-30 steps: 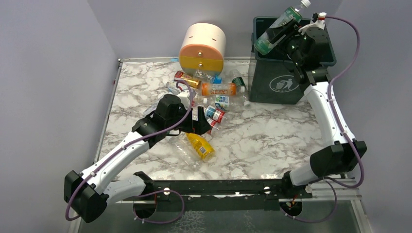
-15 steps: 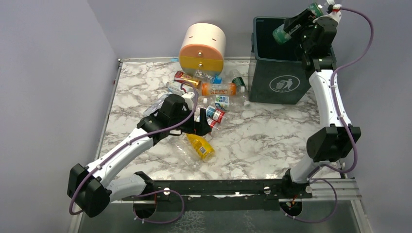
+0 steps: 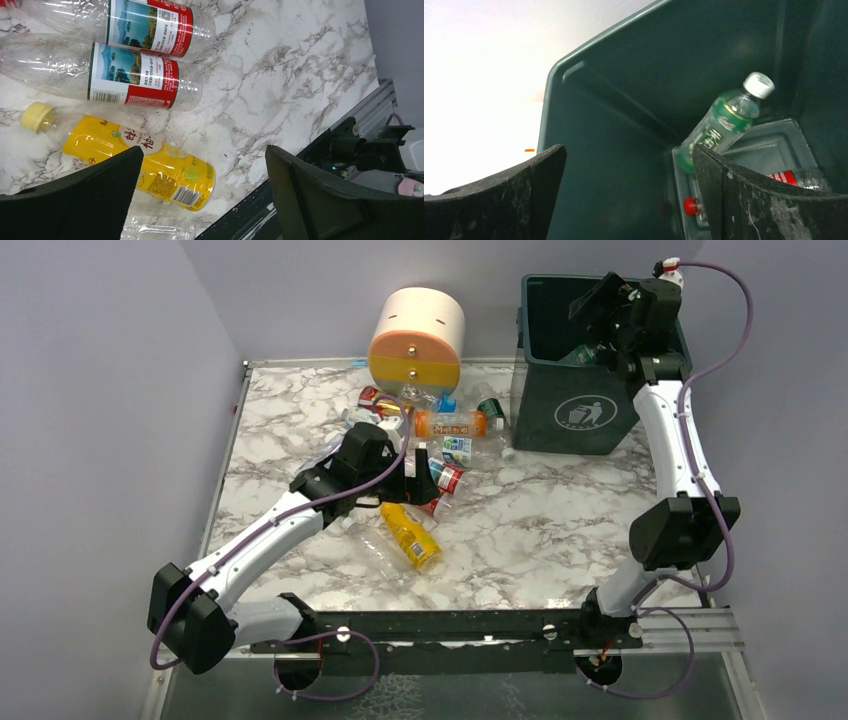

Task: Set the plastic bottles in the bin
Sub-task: Place the plastic bottle in the trash bin.

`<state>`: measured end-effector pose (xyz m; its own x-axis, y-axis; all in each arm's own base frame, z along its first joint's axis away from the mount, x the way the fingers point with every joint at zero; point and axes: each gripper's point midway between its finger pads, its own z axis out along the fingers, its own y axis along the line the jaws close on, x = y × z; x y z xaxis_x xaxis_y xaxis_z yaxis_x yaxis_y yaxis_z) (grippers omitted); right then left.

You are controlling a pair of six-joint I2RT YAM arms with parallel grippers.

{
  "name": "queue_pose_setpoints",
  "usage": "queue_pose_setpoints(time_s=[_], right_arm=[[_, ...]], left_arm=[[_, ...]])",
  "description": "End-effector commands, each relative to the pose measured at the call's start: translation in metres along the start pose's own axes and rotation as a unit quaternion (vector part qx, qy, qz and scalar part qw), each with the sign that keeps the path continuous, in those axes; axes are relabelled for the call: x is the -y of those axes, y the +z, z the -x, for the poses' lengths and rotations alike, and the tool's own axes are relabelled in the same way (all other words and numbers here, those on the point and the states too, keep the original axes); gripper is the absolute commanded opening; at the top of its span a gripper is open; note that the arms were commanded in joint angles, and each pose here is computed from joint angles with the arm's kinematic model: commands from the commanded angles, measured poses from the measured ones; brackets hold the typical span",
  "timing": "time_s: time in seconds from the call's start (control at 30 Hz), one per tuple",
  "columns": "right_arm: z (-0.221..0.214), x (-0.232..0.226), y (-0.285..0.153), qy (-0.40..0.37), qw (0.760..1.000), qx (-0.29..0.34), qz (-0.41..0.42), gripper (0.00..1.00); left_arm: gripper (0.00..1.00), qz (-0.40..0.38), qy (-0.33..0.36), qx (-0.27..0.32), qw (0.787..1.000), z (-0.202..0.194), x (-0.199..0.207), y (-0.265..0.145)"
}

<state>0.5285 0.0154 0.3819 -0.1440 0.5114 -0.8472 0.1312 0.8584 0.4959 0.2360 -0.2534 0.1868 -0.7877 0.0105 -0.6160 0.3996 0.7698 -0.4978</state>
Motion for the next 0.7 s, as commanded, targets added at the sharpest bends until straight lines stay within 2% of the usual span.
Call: queue_pose_setpoints(time_s=[0.0,0.23,0.37,0.53,0.67], right_arm=[[0.031,-0.030,-0.049,-0.007,0.999,0.008,0.043,1.00],[0.045,-0.065,-0.122,-0.002,0.991,0.018,0.132,1.00],[0.031,-0.088,-0.146,0.016,0.979,-0.019,0.203,1.00],[0.005,-0.101,-0.169,0.033,0.965,-0.061,0.253,0.99],[-0.031,-0.126,-0.181,0.023,0.945,-0.120,0.305,1.00]], left_arm=[[0.99,0.007,-0.018,0.070,0.997,0.032,0.011,-0.020],[0.99,0.026,-0.044,0.084,0.995,0.039,0.009,-0.029],[0.99,0.037,-0.046,0.077,0.995,0.042,0.010,-0.035],[0.99,0.055,-0.045,0.074,0.995,0.045,0.009,-0.048],[0.99,0.058,-0.049,0.087,0.993,0.046,0.009,-0.060]])
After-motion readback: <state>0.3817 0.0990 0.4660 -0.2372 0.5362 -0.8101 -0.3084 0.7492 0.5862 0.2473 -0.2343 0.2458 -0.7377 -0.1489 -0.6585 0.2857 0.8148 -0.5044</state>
